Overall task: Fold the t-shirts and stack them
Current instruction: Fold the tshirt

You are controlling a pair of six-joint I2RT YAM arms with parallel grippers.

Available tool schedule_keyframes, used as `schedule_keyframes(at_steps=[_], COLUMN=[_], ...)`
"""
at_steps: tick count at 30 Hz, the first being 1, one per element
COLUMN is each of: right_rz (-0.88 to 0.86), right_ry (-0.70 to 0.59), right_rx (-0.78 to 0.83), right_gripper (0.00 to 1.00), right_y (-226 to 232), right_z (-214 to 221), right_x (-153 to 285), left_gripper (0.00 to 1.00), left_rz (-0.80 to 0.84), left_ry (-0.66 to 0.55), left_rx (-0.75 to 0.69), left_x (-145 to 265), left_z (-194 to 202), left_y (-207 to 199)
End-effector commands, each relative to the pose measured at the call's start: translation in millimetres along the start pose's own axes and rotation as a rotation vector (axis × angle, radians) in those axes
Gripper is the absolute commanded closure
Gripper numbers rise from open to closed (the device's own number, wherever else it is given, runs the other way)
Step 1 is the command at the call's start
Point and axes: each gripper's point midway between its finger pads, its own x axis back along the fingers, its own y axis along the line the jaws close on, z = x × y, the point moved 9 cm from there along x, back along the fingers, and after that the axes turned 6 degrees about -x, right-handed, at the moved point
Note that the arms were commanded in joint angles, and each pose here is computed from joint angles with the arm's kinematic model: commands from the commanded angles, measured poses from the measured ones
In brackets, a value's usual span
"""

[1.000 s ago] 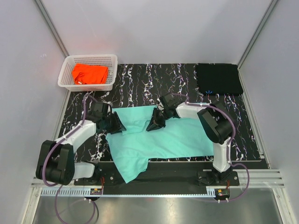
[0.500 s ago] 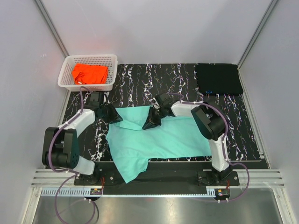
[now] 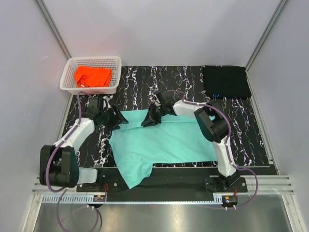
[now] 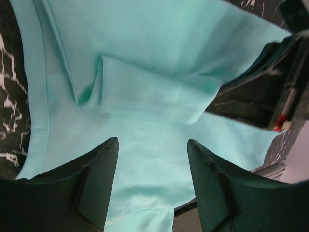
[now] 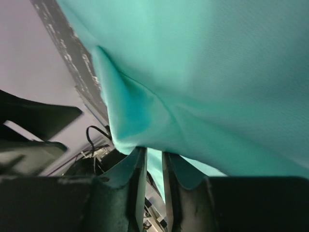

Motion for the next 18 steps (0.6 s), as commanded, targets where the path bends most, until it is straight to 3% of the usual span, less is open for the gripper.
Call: schedule_keyframes(at_steps=[1, 9, 18], right_rz=[-0.067, -0.096, -0.086], right_ry=[-0.025, -0.07, -0.062], right_rx=[0.016, -0.019, 0.005], right_gripper=[0.74, 0.65, 0.48], right_y=[29.8, 33.5, 25.3], right_z=[-6.4, -27.0, -3.4], right_x=[1.4, 19.8, 40.9], left_gripper=[0.36, 0.32, 0.35], left_rz=[0.025, 0.053, 0.016], left_ry=[0.036, 0.069, 0.056], left_rx=[0.02, -0.006, -0.042], left_x=[9.3, 8.4, 2.5], left_z=[20.9, 20.1, 3.5], left_y=[3.9, 1.9, 0.8])
